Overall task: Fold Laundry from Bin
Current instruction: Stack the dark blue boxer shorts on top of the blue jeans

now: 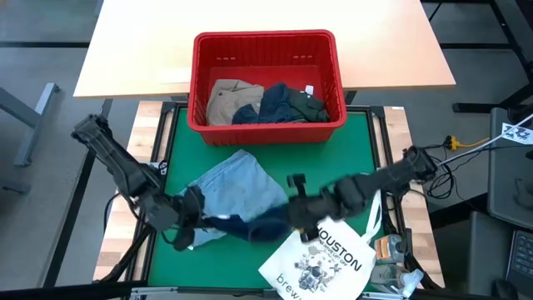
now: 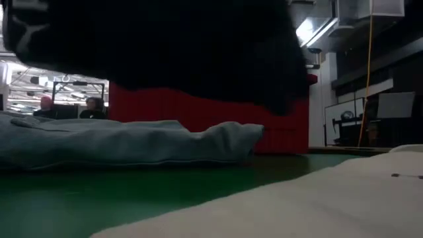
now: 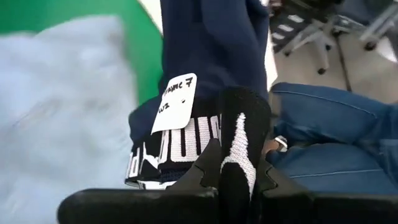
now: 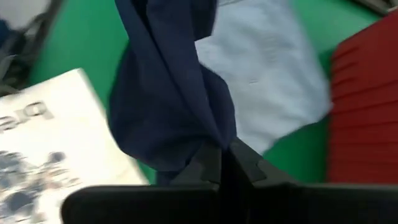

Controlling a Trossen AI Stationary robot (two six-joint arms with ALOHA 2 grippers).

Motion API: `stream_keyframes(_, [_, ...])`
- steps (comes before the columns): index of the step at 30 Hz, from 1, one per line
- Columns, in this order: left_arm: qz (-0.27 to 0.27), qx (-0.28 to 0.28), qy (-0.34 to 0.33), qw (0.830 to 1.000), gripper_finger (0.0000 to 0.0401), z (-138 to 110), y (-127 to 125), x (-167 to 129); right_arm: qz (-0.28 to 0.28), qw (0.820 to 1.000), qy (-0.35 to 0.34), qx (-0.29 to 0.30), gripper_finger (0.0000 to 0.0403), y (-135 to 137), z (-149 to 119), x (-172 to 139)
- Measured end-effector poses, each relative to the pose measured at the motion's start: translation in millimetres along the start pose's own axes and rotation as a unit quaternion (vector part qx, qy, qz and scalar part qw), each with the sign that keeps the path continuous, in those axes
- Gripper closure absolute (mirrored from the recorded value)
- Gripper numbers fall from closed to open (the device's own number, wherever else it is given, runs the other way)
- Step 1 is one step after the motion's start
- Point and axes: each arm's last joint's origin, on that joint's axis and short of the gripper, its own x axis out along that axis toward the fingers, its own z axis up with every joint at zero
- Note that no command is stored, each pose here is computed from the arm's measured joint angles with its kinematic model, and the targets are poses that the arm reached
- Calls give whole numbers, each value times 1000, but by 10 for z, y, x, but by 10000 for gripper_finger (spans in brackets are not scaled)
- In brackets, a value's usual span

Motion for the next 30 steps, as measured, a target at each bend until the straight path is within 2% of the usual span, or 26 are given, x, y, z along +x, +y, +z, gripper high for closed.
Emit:
stream_keyframes(5, [44,-53,47,997,391,-84,238,-279,-38,999,-1,-32,401,-519,7,86])
stream_keyframes(10, [102,-94,74,988,391,-156,466,-492,-86,996,-10,-37,401,-1089,-27,213])
stream_keyframes(13, [136,-111,87,981,391,-195,566,-569,-103,993,-46,-40,401,-1414,-39,268])
stream_keyframes(17, [180,-119,100,971,391,-237,655,-620,-95,990,-95,-35,401,-1769,-72,327])
stream_keyframes(23, [219,-126,92,963,391,-253,683,-604,-69,994,-82,-22,401,-1982,-172,558])
stream_keyframes(28, [266,-103,108,952,391,-280,642,-463,-47,997,-26,-61,401,-1945,-242,803])
stream_keyframes(30, [290,-91,118,945,391,-297,624,-395,-55,996,-8,-74,401,-1943,-252,895])
